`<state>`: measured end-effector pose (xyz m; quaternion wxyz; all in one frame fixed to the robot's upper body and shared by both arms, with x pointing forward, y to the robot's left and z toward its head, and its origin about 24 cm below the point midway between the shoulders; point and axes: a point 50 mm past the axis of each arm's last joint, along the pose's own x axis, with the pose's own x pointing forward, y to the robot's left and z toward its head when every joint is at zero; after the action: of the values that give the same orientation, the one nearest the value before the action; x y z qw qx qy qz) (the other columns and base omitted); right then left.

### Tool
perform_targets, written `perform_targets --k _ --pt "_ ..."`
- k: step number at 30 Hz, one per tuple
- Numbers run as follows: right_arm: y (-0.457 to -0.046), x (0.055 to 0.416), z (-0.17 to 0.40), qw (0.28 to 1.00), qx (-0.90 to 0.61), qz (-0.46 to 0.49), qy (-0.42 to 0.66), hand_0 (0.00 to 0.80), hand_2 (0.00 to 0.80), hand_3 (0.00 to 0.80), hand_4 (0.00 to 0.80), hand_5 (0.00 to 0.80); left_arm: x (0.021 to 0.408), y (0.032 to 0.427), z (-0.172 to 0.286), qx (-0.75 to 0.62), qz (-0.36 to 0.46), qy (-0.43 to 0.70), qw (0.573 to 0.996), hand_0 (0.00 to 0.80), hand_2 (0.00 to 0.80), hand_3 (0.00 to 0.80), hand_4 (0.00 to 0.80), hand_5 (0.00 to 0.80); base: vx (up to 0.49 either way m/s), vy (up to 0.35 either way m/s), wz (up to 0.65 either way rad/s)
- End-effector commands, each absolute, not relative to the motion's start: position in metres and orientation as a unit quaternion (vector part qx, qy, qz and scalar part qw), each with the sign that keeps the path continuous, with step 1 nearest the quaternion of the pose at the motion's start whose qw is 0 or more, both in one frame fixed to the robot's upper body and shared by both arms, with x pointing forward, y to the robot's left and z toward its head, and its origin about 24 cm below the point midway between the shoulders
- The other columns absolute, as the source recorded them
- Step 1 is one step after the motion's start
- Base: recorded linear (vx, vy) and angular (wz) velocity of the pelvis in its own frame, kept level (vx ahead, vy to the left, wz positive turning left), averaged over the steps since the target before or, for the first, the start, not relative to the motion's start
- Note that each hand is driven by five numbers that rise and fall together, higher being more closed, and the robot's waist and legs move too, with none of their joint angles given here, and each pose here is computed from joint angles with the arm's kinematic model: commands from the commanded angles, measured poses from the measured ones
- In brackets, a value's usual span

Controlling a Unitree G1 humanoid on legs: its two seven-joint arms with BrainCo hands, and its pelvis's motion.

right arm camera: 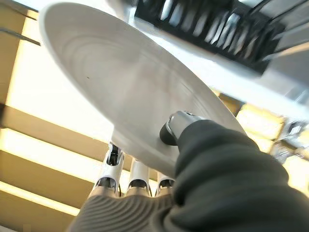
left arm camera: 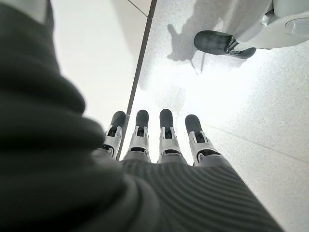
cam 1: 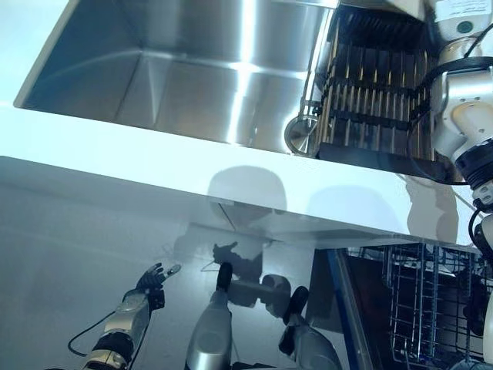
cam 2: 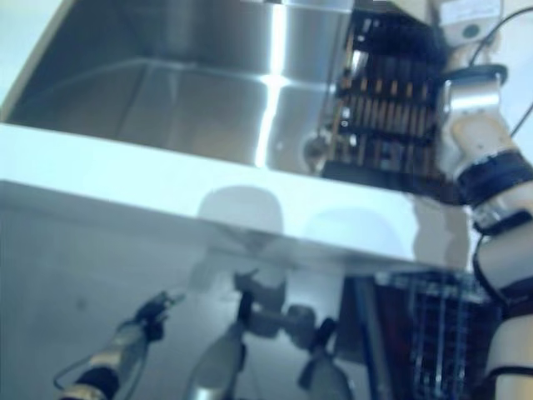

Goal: Take plates into dishwasher

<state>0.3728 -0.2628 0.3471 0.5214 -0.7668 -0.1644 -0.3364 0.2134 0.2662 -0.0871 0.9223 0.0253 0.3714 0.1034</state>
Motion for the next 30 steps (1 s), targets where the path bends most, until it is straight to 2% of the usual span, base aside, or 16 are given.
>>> perform_targets --k 1,6,11,12,13,16,23,30 --pt "-0.280 0.357 0.382 0.494 -0.754 -0.392 -0.184 0.800 0.800 0.800 0.800 0.800 0.200 0.277 -0.091 0.076 0.085 0.388 0.915 0.000 0.000 0.000 0.000 0.000 0.044 -0.013 0.00" --pt "-0.281 0.355 0.383 0.535 -0.728 -0.382 -0.194 0.800 0.800 0.800 0.800 0.800 0.194 0.279 -0.094 0.082 0.087 0.396 0.910 0.000 0.000 0.000 0.000 0.000 0.034 -0.009 -0.01" --pt "-0.296 0.352 0.380 0.644 -0.650 -0.366 -0.171 0.800 0.800 0.800 0.800 0.800 0.185 0.282 -0.098 0.090 0.086 0.409 0.904 0.000 0.000 0.000 0.000 0.000 0.050 -0.009 -0.01" --pt "-0.296 0.352 0.380 0.644 -0.649 -0.366 -0.170 0.800 0.800 0.800 0.800 0.800 0.185 0.283 -0.098 0.090 0.086 0.409 0.904 0.000 0.000 0.000 0.000 0.000 0.073 -0.009 -0.03" --pt "-0.301 0.351 0.379 0.698 -0.603 -0.352 -0.158 0.800 0.800 0.800 0.800 0.800 0.182 0.284 -0.099 0.094 0.085 0.414 0.901 0.000 0.000 0.000 0.000 0.000 0.084 -0.007 -0.08" --pt "-0.311 0.351 0.375 0.774 -0.527 -0.327 -0.129 0.800 0.800 0.800 0.800 0.800 0.177 0.286 -0.101 0.099 0.081 0.424 0.897 0.000 0.000 0.000 0.000 0.000 0.086 -0.005 -0.21" --pt "-0.331 0.347 0.365 0.846 -0.452 -0.278 -0.052 0.800 0.800 0.800 0.800 0.800 0.174 0.290 -0.100 0.115 0.068 0.436 0.890 0.000 0.000 0.000 0.000 0.000 0.073 -0.017 -0.21" --pt "-0.354 0.335 0.341 0.857 -0.445 -0.260 0.011 0.800 0.800 0.800 0.800 0.800 0.164 0.273 -0.109 0.163 0.041 0.418 0.893 0.000 0.000 0.000 0.000 0.000 0.011 -0.075 -0.27"
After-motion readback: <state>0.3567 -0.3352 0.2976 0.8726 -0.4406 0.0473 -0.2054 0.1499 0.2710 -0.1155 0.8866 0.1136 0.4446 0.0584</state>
